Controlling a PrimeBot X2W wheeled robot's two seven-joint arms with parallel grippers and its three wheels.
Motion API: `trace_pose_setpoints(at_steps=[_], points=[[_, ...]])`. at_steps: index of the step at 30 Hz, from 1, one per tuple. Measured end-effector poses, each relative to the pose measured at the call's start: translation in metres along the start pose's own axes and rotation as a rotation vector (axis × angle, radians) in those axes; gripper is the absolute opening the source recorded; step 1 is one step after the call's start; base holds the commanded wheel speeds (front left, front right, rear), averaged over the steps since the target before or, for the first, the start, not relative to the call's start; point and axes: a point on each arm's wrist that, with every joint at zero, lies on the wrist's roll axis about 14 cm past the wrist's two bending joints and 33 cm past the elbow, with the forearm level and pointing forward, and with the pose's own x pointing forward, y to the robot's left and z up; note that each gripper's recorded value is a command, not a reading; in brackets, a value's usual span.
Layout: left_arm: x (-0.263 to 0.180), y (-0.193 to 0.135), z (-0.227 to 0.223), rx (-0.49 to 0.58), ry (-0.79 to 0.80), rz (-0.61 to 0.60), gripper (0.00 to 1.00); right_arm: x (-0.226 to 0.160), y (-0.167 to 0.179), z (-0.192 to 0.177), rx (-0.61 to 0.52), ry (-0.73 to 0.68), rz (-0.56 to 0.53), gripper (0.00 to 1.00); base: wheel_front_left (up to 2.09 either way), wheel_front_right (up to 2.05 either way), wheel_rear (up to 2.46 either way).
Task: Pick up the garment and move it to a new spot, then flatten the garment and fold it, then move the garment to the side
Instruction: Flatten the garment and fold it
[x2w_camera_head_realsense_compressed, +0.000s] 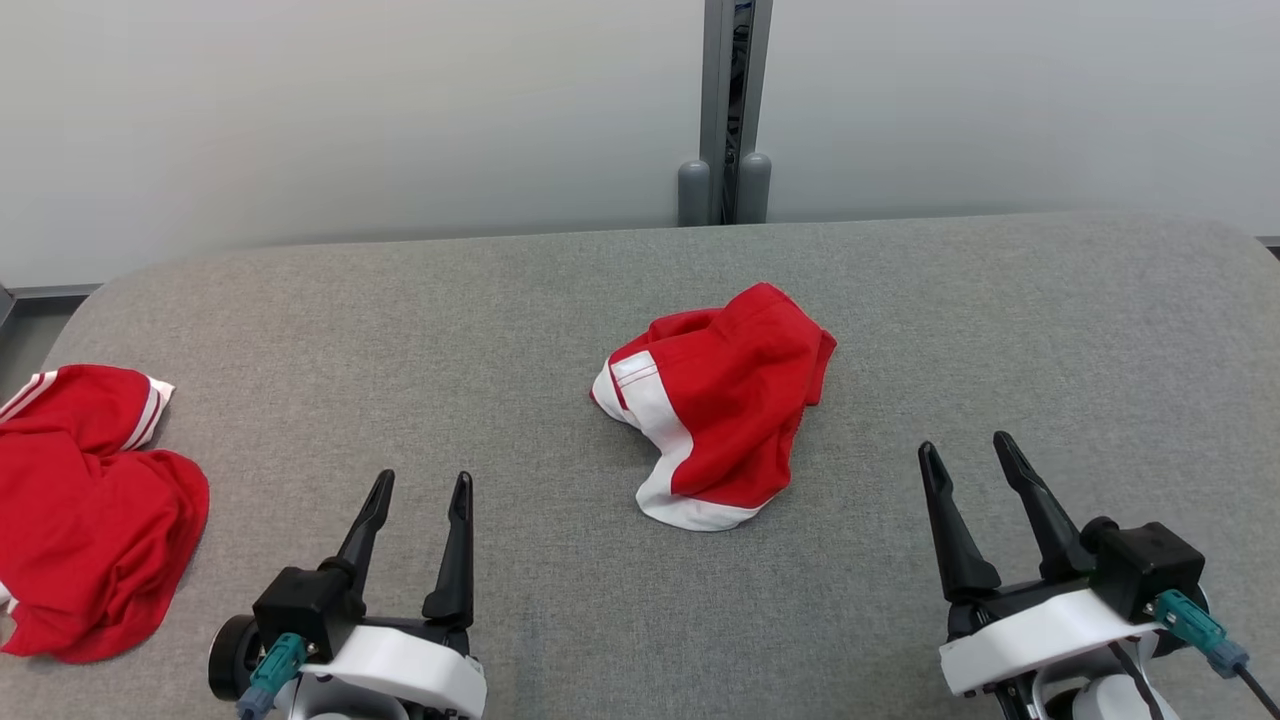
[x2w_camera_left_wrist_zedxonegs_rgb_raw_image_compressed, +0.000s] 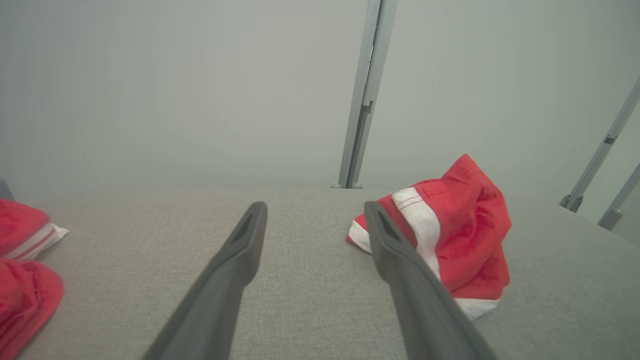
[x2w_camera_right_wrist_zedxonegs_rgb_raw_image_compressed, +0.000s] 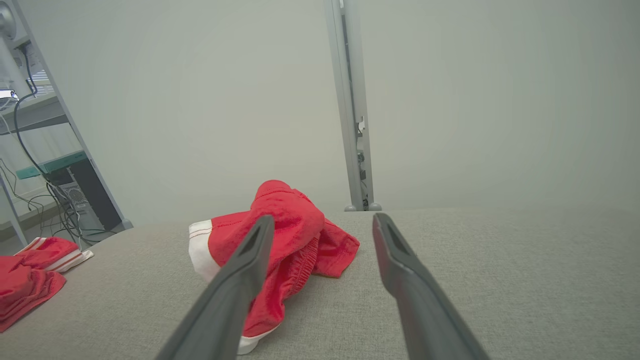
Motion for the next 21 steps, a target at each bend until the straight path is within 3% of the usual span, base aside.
trace_pose_setpoints(at_steps=[10, 21], points=[[0.005, -0.018, -0.012, -0.005, 0.038, -0.063, 1.0, -0.001, -0.001, -0.005, 0.011, 0.014, 0.001, 1.0, 0.0, 0.0, 0.0], [0.057, -0.059, -0.016, 0.004, 0.053, -0.219, 1.0, 0.016, -0.012, -0.012, 0.009, 0.029, -0.007, 1.0, 0.0, 0.0, 0.0]])
